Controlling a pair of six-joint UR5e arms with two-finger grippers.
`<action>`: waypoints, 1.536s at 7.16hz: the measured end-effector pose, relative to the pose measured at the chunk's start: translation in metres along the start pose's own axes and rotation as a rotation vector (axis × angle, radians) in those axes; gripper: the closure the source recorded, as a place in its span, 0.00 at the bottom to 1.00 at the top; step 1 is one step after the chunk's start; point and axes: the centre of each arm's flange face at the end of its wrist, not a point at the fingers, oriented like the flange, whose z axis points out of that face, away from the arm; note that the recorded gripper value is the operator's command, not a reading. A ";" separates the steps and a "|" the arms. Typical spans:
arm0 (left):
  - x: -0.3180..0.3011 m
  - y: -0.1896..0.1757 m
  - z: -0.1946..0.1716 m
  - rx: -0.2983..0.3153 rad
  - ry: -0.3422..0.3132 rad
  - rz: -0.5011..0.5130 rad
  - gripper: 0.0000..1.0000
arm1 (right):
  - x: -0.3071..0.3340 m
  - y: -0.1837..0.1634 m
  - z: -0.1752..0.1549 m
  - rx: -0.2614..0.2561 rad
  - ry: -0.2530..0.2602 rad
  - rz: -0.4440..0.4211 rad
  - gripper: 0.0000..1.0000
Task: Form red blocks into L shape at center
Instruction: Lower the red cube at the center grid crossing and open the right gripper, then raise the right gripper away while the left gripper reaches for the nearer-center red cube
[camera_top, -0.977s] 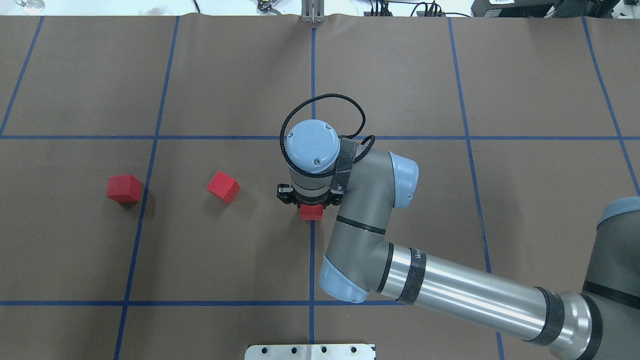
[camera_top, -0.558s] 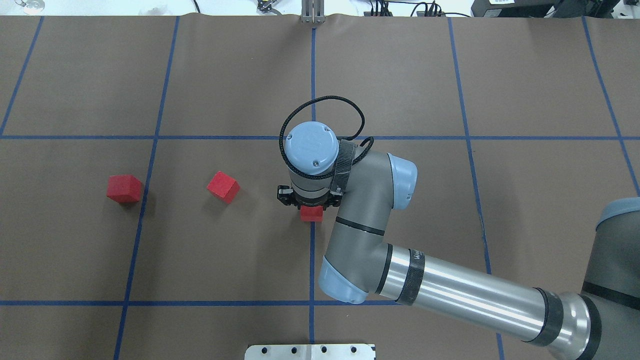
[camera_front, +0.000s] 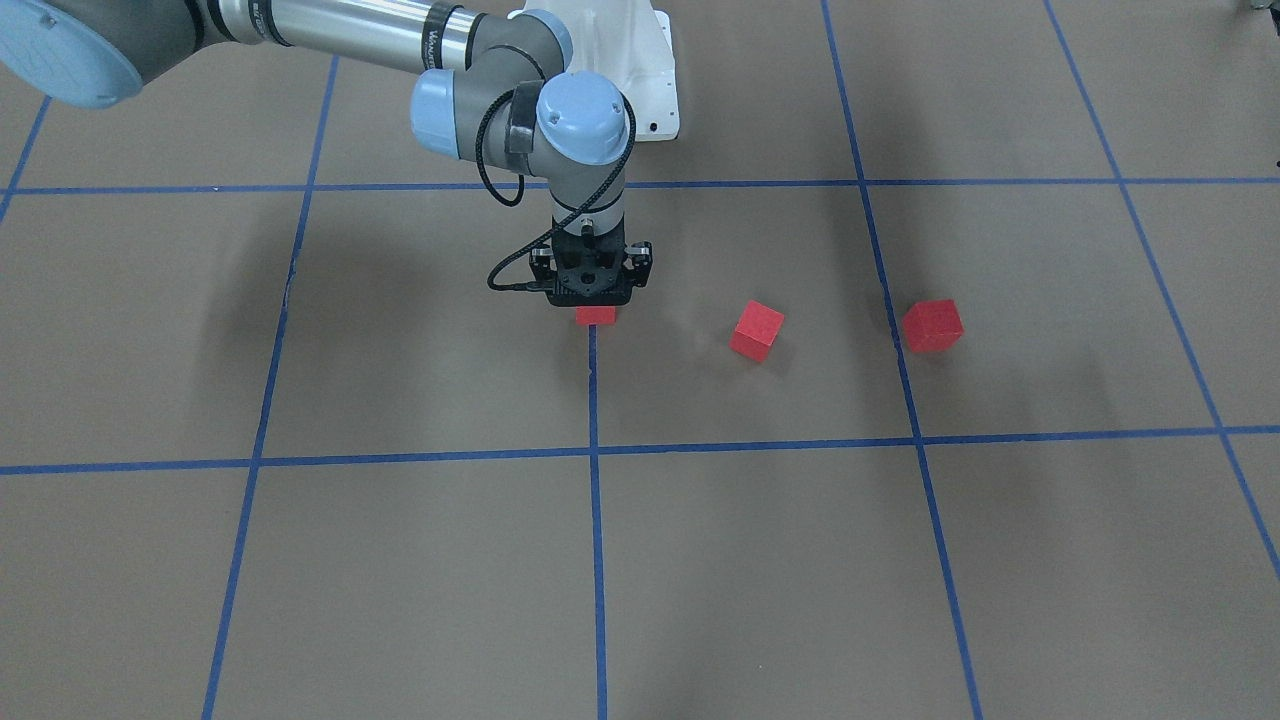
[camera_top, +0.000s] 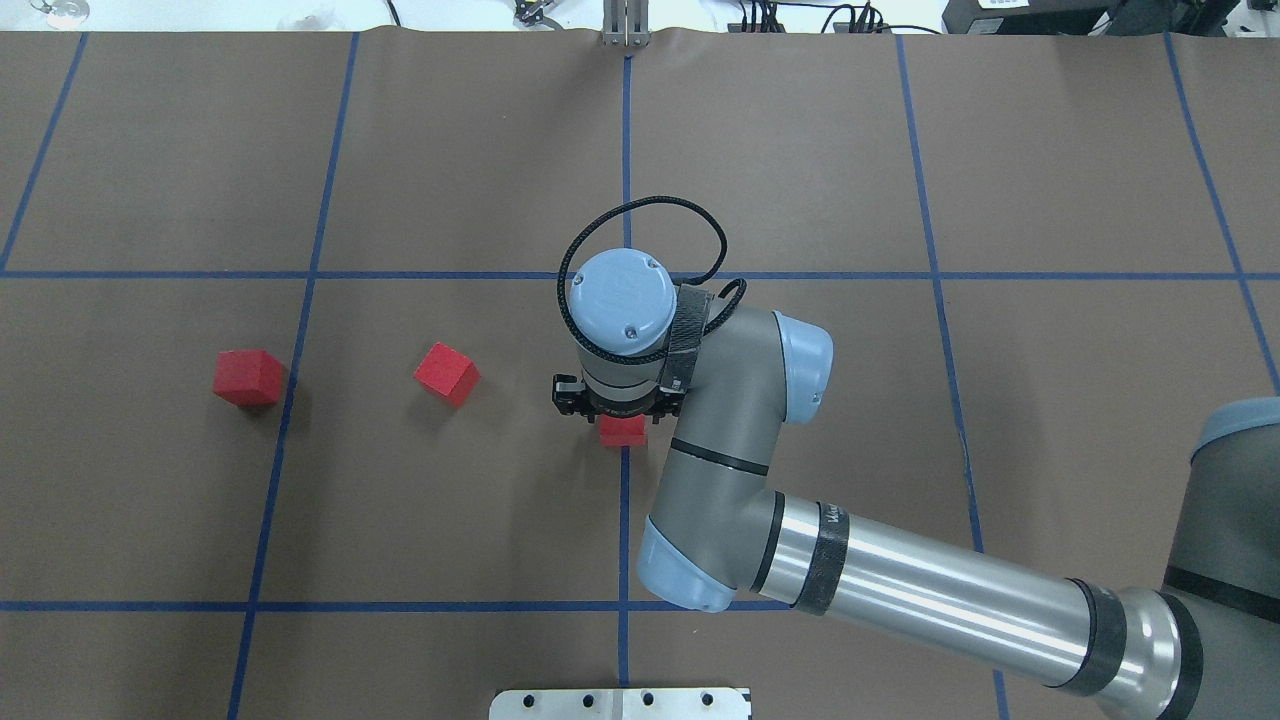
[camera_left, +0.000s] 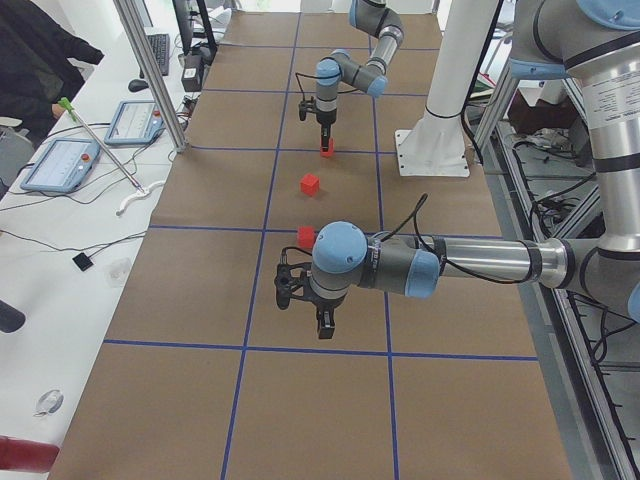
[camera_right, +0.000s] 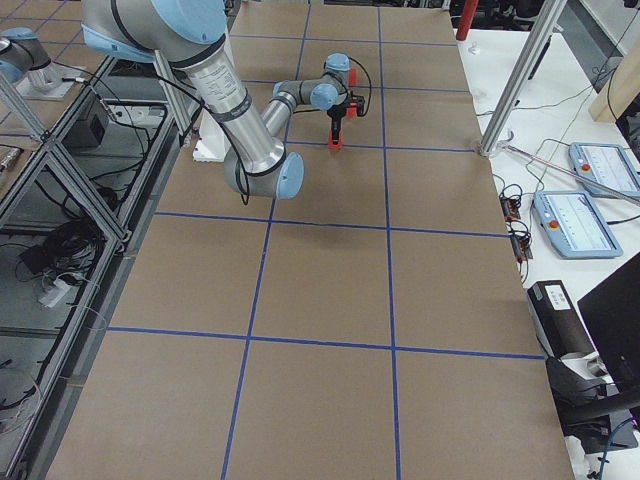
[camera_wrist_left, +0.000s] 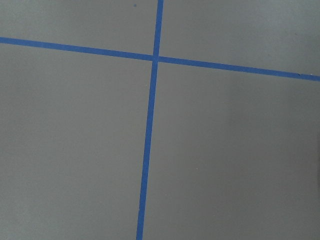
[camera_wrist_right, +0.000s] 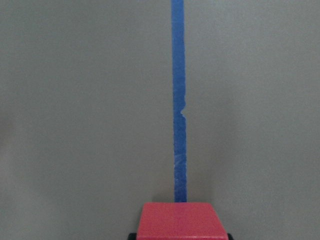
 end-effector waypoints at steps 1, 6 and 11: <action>0.002 -0.002 -0.001 0.004 0.001 0.004 0.00 | 0.000 0.000 -0.001 0.000 -0.001 -0.002 0.01; 0.113 -0.057 0.013 -0.060 0.104 -0.211 0.00 | 0.113 -0.049 -0.075 0.027 -0.093 0.080 0.01; 0.397 -0.078 0.072 -0.163 0.125 -0.518 0.00 | 0.272 -0.087 -0.095 0.051 -0.037 0.069 0.01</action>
